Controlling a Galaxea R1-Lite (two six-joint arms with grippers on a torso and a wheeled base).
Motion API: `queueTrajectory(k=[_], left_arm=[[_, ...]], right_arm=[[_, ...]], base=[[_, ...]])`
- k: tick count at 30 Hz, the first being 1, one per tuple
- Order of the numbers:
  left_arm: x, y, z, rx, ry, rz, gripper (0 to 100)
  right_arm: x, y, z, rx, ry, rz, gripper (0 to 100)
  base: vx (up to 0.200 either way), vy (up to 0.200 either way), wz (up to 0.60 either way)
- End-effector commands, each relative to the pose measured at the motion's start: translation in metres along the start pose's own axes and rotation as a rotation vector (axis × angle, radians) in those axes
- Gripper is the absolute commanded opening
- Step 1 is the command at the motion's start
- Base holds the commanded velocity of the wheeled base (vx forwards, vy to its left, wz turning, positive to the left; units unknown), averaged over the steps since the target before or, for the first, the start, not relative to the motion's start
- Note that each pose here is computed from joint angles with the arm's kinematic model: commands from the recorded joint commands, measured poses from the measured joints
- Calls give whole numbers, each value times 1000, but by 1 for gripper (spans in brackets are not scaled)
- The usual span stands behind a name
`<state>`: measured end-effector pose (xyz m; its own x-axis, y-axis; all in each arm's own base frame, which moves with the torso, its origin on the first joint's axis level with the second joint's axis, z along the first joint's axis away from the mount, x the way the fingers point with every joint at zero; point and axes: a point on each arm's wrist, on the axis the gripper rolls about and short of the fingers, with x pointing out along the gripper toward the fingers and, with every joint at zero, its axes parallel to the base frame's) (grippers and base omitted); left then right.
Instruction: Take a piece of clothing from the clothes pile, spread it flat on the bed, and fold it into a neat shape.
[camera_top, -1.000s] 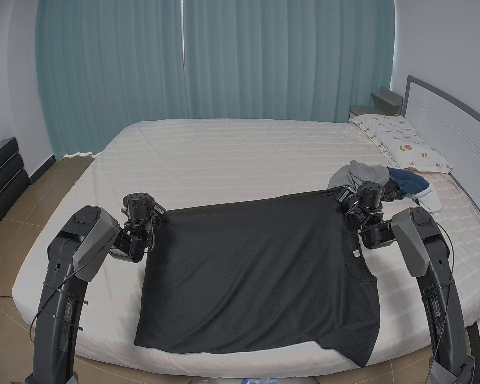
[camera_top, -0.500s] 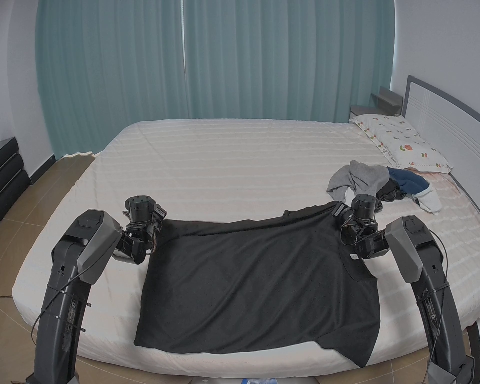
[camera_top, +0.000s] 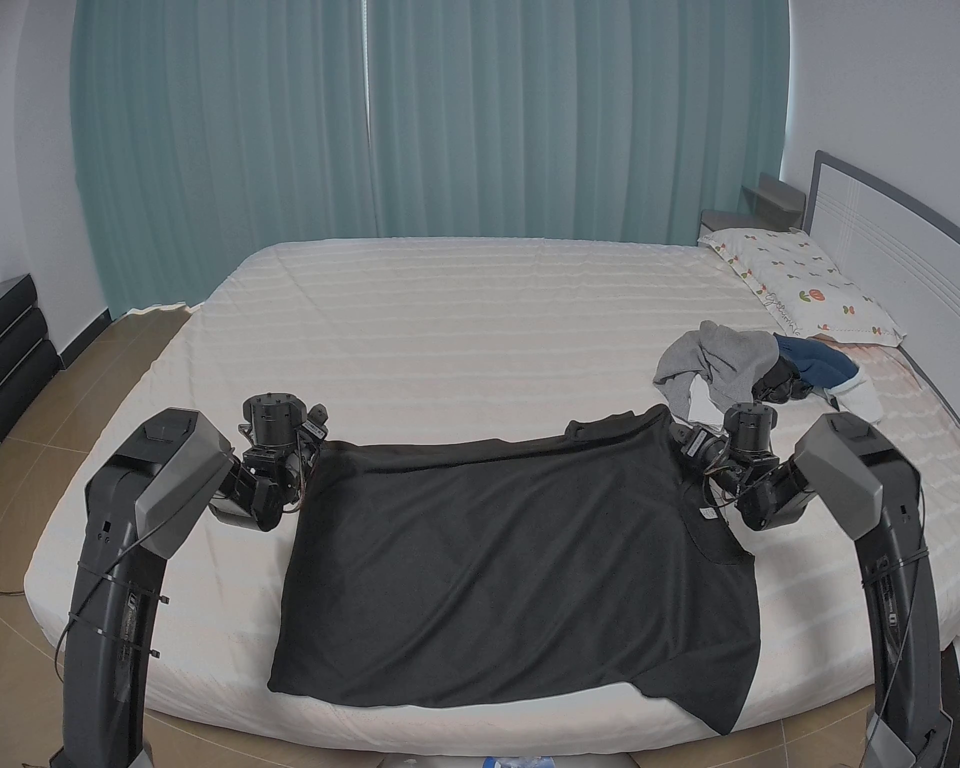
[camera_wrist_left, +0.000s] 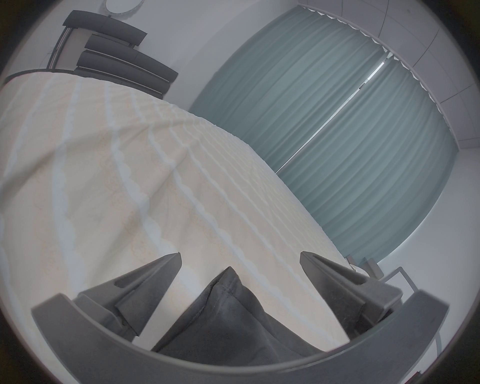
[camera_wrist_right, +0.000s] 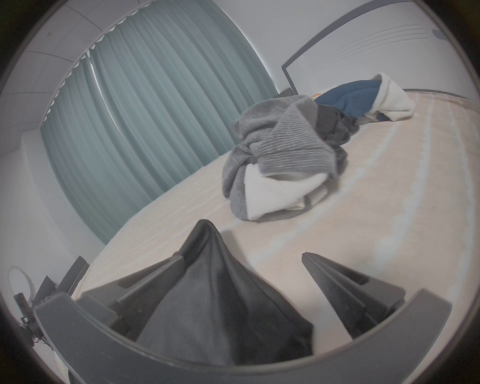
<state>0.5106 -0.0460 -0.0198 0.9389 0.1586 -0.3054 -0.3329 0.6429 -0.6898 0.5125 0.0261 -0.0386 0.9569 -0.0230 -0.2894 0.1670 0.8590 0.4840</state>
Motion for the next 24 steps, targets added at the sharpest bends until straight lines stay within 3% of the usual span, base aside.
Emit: queueTrajectory(k=[1,6,7,8,9,11,13,15,21,24], left_arm=[[-59,-31,55,-42,-17,-24,100],[-97,-31,64,-29,29,-18,100],[-117,-27,62,-25,92,-18,100],[-117,-27,62,-25,92,-18,100],[-141,-15,52,-8,177,5,100],[-158,-6,41,4,230,35,100],[-159,-6,39,6,234,35,100],[-185,8,17,8,300,56,100],[-228,30,-6,42,389,82,100],[-241,44,-12,32,428,118,100]], right_arm=[[-109,7,70,33,53,40,100],[-160,9,64,81,153,53,100],[-181,8,58,86,201,53,100],[-181,8,58,86,201,53,100],[-202,5,49,87,248,37,100],[-217,1,44,92,274,17,100],[-219,1,44,92,275,16,100],[-245,-5,34,102,320,-18,100],[-276,-6,16,90,402,-27,100],[-285,-6,7,73,455,-15,100]], base=[[0,0,0],[0,0,0],[0,0,0],[0,0,0],[0,0,0],[0,0,0],[0,0,0],[0,0,0],[0,0,0],[-200,0,0]])
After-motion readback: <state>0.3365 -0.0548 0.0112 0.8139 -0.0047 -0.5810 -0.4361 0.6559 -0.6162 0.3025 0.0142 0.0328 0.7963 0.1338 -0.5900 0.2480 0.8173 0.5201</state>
